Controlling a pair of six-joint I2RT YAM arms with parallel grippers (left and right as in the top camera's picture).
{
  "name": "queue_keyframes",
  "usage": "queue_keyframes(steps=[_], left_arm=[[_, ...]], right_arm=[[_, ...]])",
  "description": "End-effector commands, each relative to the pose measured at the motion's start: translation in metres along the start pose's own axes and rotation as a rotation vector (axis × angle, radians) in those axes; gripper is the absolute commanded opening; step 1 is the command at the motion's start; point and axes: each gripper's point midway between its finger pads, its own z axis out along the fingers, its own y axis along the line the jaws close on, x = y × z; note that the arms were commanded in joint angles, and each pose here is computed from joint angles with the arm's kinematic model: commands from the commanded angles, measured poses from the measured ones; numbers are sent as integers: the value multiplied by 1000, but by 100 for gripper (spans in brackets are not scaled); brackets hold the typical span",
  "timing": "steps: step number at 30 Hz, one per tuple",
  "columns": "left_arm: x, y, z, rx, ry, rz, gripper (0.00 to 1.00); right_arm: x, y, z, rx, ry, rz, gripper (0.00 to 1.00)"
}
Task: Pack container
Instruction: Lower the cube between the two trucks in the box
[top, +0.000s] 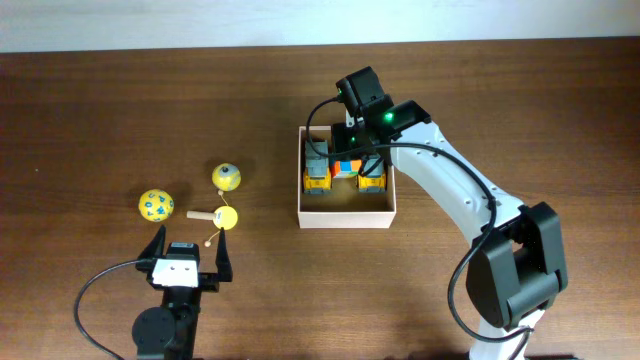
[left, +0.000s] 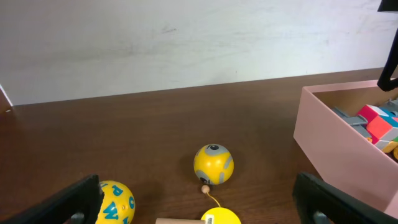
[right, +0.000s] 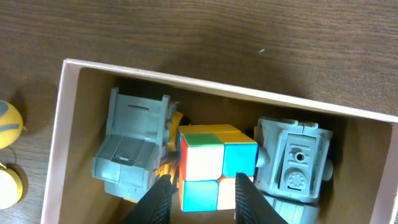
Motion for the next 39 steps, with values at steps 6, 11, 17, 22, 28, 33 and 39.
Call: queue_keyframes(steps=[6, 11, 17, 22, 28, 33, 39], left_arm=[[1, 0, 0, 0, -2, 5, 99], [1, 0, 0, 0, -2, 5, 99], [1, 0, 0, 0, -2, 5, 99], [1, 0, 0, 0, -2, 5, 99], [1, 0, 0, 0, -2, 5, 99], [1, 0, 0, 0, -2, 5, 99], [1, 0, 0, 0, -2, 5, 99]], right_arm=[[18, -3, 16, 24, 51, 9, 28], [22, 3, 23, 22, 61, -2, 28], [28, 6, 33, 26, 77, -14, 28], [36, 4, 47, 36, 111, -7, 28], [39, 2, 55, 41, 119, 1, 28], [35, 3, 55, 35, 105, 1, 28], [31, 4, 53, 36, 96, -3, 28]])
